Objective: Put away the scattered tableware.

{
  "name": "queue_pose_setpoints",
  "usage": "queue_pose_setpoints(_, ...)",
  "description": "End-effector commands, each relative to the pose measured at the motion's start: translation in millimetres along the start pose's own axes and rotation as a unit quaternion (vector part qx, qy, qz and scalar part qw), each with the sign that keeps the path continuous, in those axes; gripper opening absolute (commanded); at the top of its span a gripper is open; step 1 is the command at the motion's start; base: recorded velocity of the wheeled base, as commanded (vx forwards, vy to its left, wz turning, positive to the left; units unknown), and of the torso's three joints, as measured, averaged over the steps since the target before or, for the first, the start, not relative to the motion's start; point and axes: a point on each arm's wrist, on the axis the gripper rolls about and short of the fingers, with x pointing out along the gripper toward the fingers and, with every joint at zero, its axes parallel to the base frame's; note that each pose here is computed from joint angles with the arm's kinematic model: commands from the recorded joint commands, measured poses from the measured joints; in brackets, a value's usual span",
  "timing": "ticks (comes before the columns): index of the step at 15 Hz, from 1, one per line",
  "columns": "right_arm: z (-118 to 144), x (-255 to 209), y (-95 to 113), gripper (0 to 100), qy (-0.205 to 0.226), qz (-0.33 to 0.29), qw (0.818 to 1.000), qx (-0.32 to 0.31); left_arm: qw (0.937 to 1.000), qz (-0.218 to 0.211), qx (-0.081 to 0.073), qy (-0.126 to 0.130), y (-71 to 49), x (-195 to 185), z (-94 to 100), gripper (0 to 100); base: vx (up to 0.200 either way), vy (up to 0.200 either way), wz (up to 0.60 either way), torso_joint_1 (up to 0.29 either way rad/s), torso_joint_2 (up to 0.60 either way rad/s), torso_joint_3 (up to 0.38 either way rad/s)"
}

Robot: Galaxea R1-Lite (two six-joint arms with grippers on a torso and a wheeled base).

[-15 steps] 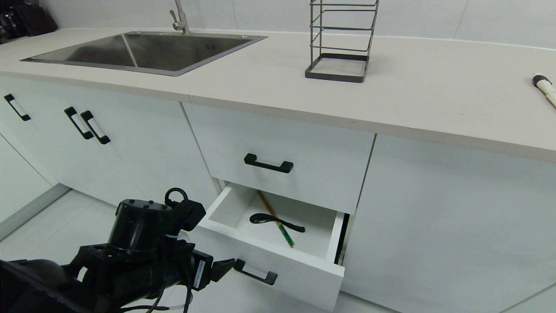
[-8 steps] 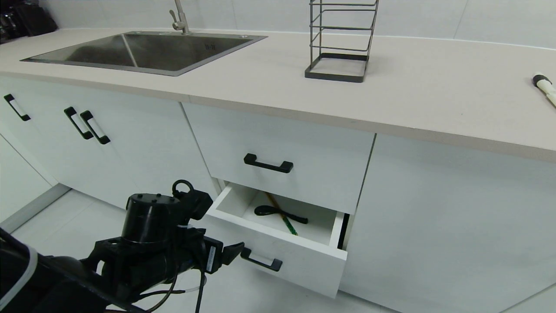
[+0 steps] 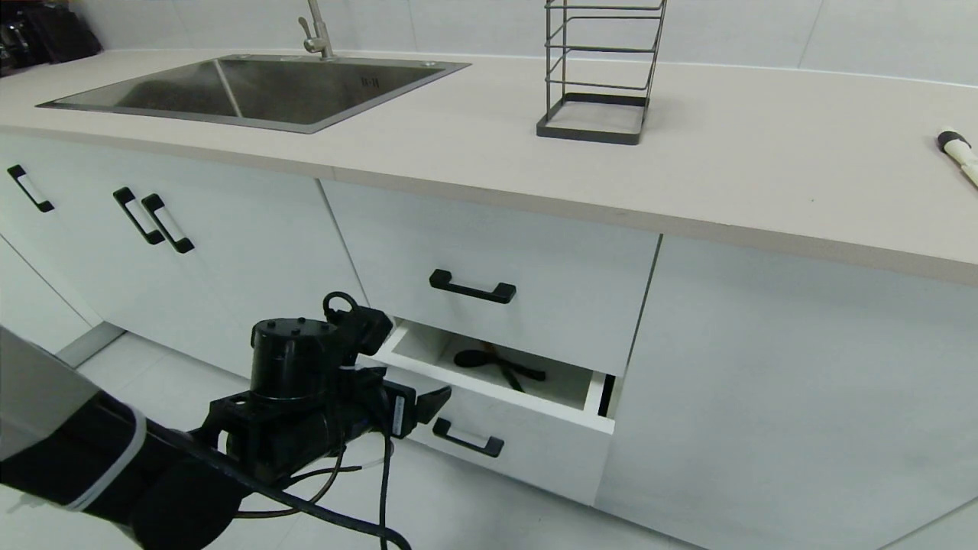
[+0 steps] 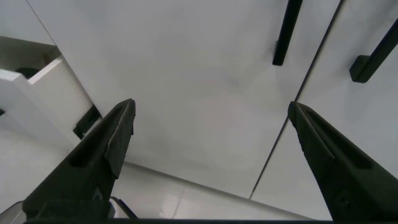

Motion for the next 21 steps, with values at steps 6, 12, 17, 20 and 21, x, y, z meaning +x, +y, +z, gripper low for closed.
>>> queue_pose_setpoints(6,0,0,0,100,0.000,0.000,1.000,0.000,0.9992,-0.016,0.000,-0.038,-0.7,31,-2.8,100,0.000,0.000,0.00,0.000,0.00,0.000)
queue_pose_setpoints(12,0,0,0,100,0.000,0.000,1.000,0.000,0.9992,-0.016,0.000,-0.036,-0.6,37,-3.8,100,0.000,0.000,0.00,0.000,0.00,0.000)
queue_pose_setpoints(17,0,0,0,100,0.000,-0.001,1.000,0.000,0.9957,-0.039,-0.021,-0.082,-12.8,-7,-13.3,100,0.000,0.000,0.00,0.000,0.00,0.000)
queue_pose_setpoints(20,0,0,0,100,0.000,0.000,1.000,-0.001,0.9888,-0.043,-0.031,-0.140,-12.7,-60,-15.6,100,0.000,0.000,0.00,0.000,0.00,0.000)
queue_pose_setpoints(21,0,0,0,100,0.001,0.002,1.000,-0.004,0.9855,-0.042,-0.034,-0.161,-10.5,-79,-12.4,100,0.000,0.000,0.00,0.000,0.00,0.000)
